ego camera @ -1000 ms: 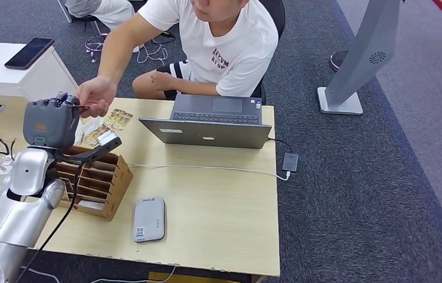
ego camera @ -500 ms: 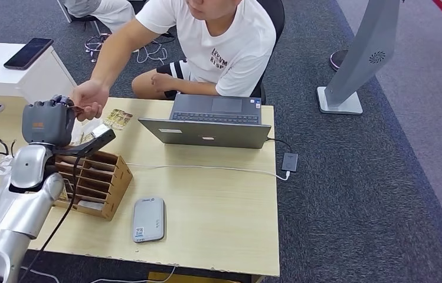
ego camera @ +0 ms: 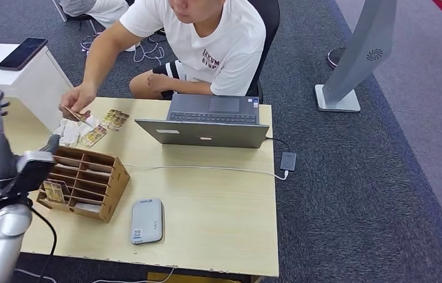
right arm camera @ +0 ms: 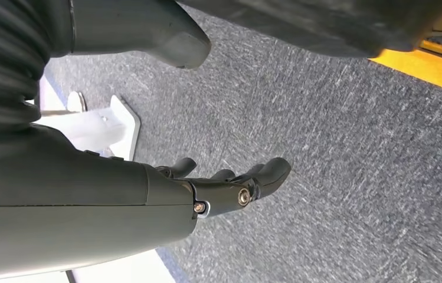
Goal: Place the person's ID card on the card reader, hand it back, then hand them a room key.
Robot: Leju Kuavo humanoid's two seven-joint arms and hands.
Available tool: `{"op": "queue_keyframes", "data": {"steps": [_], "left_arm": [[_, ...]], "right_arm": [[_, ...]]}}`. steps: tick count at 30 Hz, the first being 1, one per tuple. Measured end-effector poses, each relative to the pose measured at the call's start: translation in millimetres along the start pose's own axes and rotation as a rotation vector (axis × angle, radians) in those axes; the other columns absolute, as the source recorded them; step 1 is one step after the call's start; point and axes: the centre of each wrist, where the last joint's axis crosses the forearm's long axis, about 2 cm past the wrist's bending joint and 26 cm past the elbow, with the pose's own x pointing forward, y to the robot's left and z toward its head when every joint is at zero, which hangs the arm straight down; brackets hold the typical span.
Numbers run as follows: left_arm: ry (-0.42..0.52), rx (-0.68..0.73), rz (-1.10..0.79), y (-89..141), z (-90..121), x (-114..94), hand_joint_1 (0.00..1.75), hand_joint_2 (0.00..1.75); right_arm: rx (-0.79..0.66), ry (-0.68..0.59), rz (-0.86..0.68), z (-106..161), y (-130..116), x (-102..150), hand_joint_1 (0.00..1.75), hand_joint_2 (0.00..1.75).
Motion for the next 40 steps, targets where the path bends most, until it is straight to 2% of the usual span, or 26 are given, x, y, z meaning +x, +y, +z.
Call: {"op": "queue_keyframes", "data": {"steps": [7,10,14,17,20,23,25,26,28,29,31,32,33,35,36,37,39,40], "left_arm": [[0.012,0.249,0.58,119,39,-32,0.0,1.75],[-0.009,0.321,0.584,159,56,-40,0.0,1.75],[0.011,0.45,0.614,187,72,-43,0.0,1.75],[0.091,0.715,0.697,223,94,-57,0.0,1.75],[0.241,1.071,0.631,267,139,-85,0.0,1.75],[0.36,1.347,0.547,283,183,-99,0.0,1.75],[0.486,1.521,0.464,275,212,-101,0.0,1.75],[0.58,1.594,0.408,263,229,-99,0.0,1.75],[0.846,1.658,0.255,222,272,-88,0.0,1.75],[1.026,1.63,0.141,195,295,-78,0.0,1.75],[1.368,1.432,-0.116,142,336,-57,0.0,1.75],[1.5,1.269,-0.249,115,355,-47,0.0,1.75],[1.579,1.084,-0.362,89,373,-37,0.0,1.75],[1.649,0.739,-0.452,34,406,-18,0.0,1.75],[1.681,0.637,-0.418,7,417,-9,0.0,1.31],[1.747,0.611,-0.343,-19,423,0,0.0,0.87],[1.967,0.733,-0.12,-61,427,18,0.0,0.0],[2.034,0.782,-0.054,-71,426,23,0.0,0.0]], "right_arm": [[0.008,-0.005,-0.02,0,2,-10,0.0,0.0],[0.006,-0.006,-0.028,0,1,-11,0.0,0.0],[-0.002,-0.014,-0.031,0,1,-11,0.0,0.0],[-0.004,-0.024,-0.032,0,1,-11,0.0,0.0],[0.0,-0.03,-0.035,0,3,-13,0.0,0.0],[0.001,-0.031,-0.038,1,5,-14,0.0,0.0],[0.0,-0.032,-0.038,1,6,-14,0.0,0.0],[0.001,-0.032,-0.036,1,6,-14,0.0,0.0],[0.003,-0.031,-0.029,1,8,-13,0.0,0.0],[0.004,-0.031,-0.024,1,8,-13,0.0,0.0],[0.005,-0.029,-0.019,1,9,-12,0.0,0.0],[0.004,-0.03,-0.02,2,9,-11,0.0,0.0],[0.003,-0.032,-0.023,1,9,-11,0.0,0.0],[0.002,-0.029,-0.026,1,8,-10,0.0,0.0],[0.004,-0.024,-0.023,1,8,-10,0.0,0.0],[0.01,-0.017,-0.016,1,7,-10,0.0,0.0],[0.037,-0.01,0.001,0,5,-10,0.0,0.0],[0.046,-0.009,0.005,0,4,-9,0.0,0.0]]}}
